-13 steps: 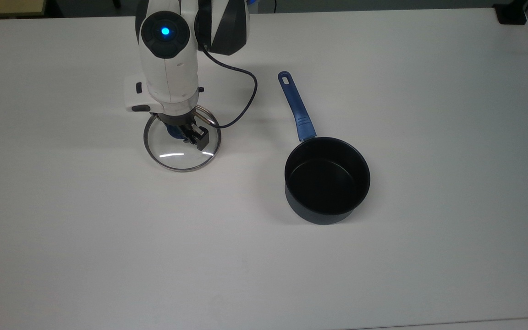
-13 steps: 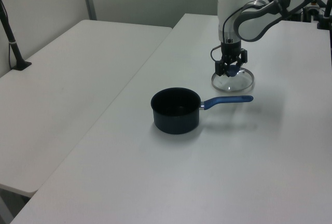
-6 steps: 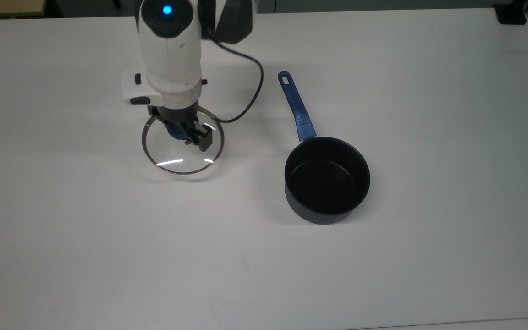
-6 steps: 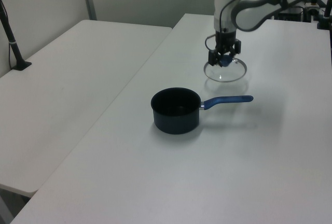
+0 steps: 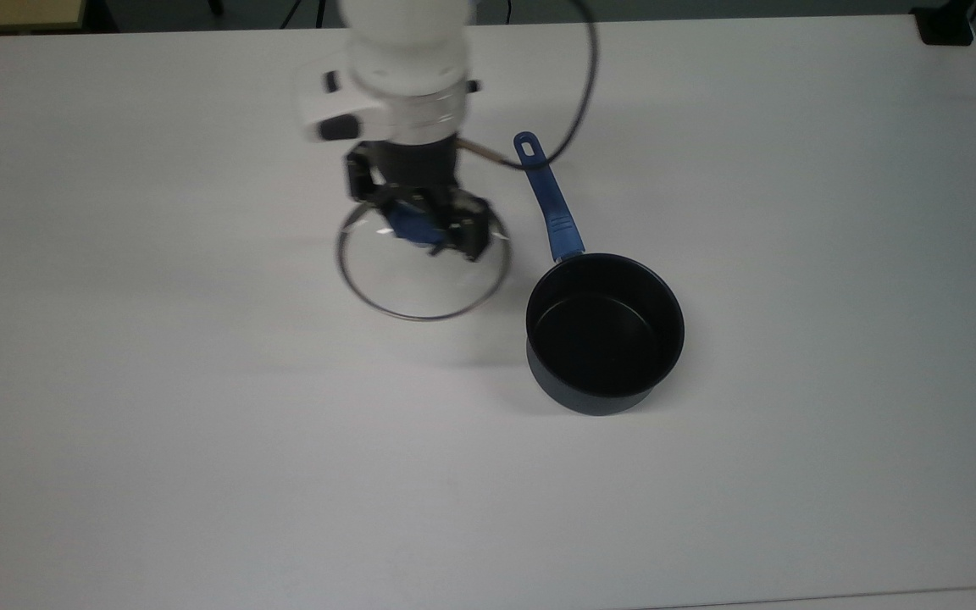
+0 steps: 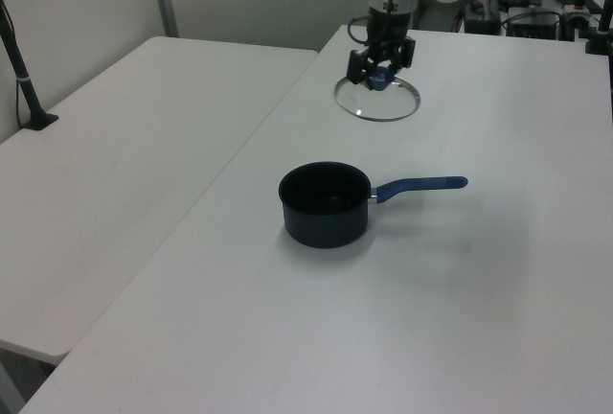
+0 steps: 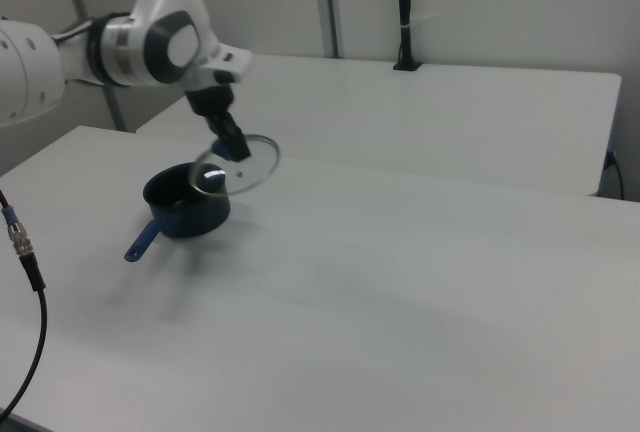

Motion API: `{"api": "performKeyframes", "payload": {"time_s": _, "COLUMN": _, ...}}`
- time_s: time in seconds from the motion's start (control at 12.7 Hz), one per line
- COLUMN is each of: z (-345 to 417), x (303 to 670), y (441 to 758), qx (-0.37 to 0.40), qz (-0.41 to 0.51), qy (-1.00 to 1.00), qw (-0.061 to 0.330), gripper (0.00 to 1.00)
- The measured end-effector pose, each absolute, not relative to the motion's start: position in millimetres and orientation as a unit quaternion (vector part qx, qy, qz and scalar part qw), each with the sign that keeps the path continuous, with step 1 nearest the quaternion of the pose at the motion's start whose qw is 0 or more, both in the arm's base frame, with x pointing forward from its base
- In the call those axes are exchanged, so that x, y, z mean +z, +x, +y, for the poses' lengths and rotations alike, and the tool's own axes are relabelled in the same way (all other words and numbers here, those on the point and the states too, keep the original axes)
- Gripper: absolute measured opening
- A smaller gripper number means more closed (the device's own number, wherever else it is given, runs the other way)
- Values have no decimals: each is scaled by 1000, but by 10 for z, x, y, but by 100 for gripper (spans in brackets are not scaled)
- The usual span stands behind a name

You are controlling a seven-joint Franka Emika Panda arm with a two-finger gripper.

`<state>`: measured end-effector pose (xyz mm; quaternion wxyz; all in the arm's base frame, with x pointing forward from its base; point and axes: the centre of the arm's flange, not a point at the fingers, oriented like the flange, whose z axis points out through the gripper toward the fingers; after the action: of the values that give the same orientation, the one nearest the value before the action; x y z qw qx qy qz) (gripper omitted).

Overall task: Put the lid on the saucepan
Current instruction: 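Lift the lid and carry it over the black saucepan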

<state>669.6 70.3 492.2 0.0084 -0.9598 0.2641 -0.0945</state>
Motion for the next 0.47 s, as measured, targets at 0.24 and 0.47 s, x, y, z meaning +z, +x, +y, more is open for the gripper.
{"api": "performKeyframes", "payload": {"time_s": 0.24, "z": 1494, "x": 4953, "y": 6764, "qx": -102, "qz": 265, "qy": -958, "qw": 33, "gripper": 44}}
{"api": "performKeyframes", "payload": {"time_s": 0.47, "z": 2138, "x": 4707, "y": 6881, "qx": -103, "qz": 259, "qy": -959, "qw": 57, "gripper": 44}}
